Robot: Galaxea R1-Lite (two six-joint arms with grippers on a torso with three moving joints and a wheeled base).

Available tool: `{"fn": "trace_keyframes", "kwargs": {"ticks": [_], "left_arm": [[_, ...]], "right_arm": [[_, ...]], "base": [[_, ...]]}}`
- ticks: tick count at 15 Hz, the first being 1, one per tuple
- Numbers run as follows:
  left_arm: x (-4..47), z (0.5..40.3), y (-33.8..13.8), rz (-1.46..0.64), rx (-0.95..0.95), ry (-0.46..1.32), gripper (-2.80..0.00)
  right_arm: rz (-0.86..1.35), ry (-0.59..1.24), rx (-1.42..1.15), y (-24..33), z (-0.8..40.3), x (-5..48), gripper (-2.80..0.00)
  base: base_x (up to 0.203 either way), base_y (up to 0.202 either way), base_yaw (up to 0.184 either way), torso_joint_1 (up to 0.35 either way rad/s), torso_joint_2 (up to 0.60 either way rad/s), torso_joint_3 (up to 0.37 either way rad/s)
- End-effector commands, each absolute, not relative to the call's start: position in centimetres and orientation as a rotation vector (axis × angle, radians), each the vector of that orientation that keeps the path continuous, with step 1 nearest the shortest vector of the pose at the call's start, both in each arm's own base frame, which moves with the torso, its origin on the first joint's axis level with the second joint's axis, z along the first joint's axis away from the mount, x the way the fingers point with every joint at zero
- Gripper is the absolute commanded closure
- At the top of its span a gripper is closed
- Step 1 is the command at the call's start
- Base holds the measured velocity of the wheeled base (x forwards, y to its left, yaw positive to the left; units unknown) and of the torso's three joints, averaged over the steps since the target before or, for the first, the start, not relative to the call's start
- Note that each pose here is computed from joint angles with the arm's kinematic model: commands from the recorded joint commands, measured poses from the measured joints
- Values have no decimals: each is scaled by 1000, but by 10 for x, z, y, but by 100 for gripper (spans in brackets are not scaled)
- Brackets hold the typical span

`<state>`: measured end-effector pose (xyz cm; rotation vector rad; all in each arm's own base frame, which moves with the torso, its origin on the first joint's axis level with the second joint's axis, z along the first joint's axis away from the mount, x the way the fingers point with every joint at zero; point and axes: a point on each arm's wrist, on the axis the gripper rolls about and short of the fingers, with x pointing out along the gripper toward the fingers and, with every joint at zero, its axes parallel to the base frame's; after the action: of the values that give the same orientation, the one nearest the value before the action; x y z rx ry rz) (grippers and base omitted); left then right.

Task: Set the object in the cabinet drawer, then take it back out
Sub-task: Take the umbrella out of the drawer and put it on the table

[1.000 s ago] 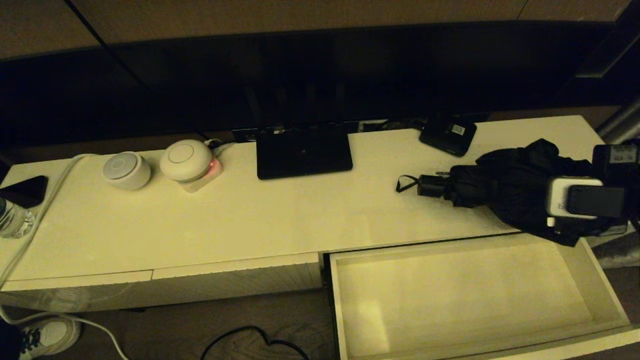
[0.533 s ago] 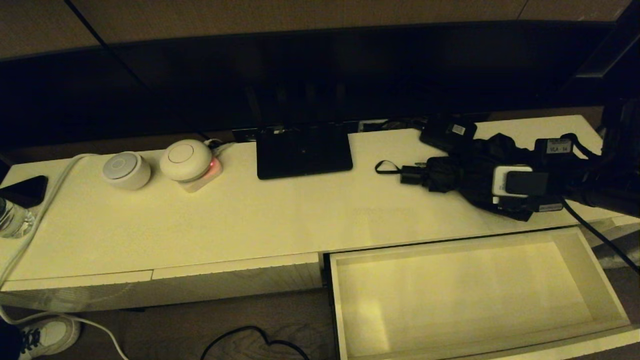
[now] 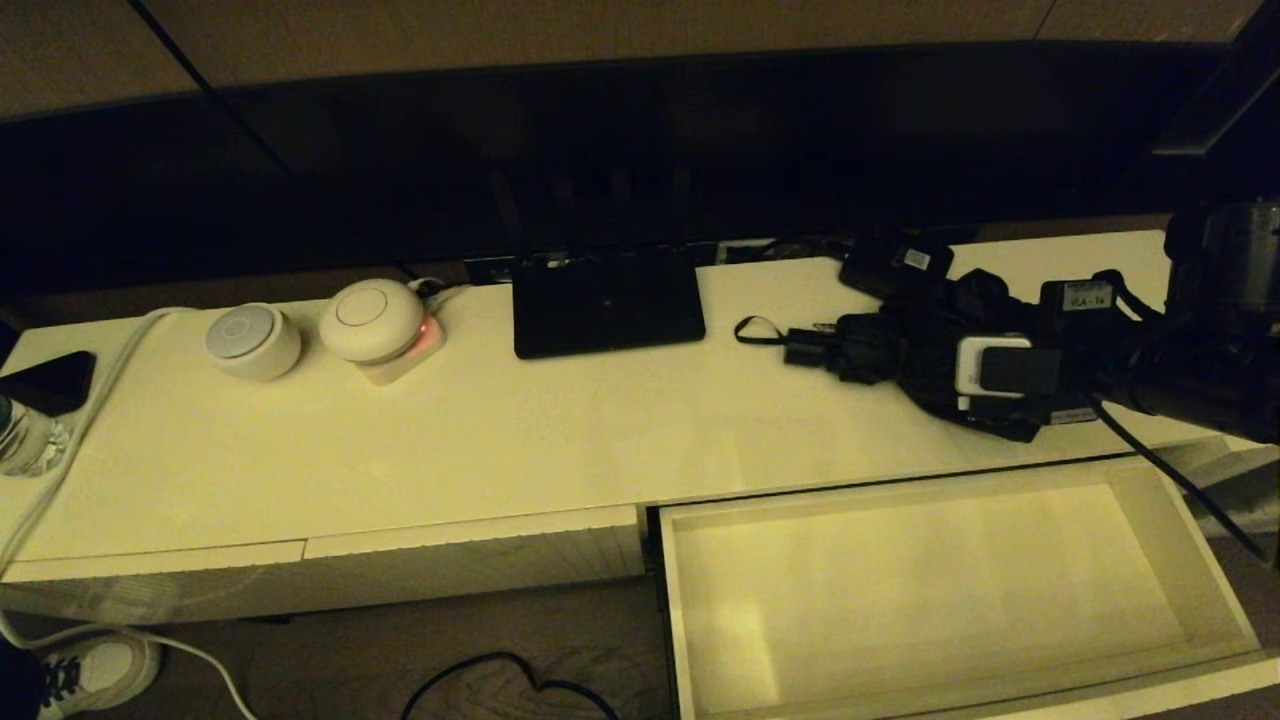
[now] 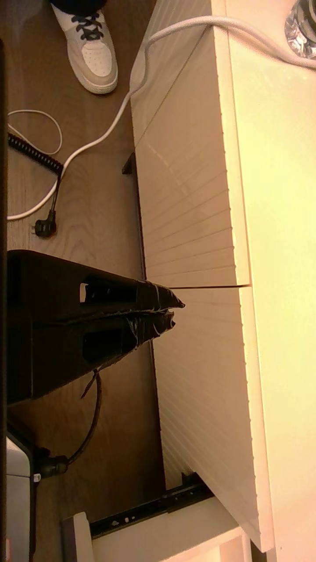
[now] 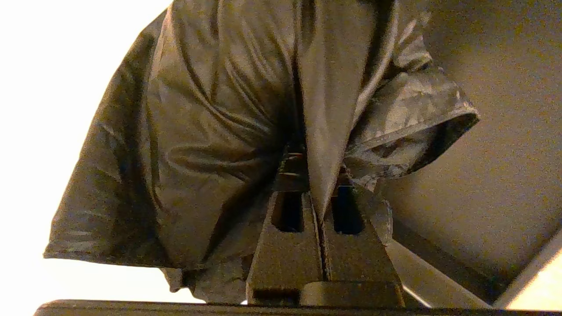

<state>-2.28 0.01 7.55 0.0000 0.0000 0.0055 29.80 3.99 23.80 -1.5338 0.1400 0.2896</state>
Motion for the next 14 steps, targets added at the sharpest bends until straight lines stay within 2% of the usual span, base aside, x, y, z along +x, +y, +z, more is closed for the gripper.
{"fn": "trace_keyframes", "kwargs": {"ticks": [1,5,6,11,14], "left_arm": [[-23,75,0,6,0,3,0],[-23,75,0,5,0,3,0],[-23,75,0,5,0,3,0],[-23,75,0,6,0,3,0],[-23,75,0,6,0,3,0]], "right_arm": [[275,121,-1547,39,245,290,0],[290,132,-1561,39,241,286,0],[292,133,-1559,39,241,286,-280],[288,135,-1563,39,241,286,-280],[229,78,-1560,36,264,265,-280]], "base": [[0,0,0,0,0,0],[0,0,0,0,0,0],[0,0,0,0,0,0],[0,0,0,0,0,0],[0,0,0,0,0,0]]}}
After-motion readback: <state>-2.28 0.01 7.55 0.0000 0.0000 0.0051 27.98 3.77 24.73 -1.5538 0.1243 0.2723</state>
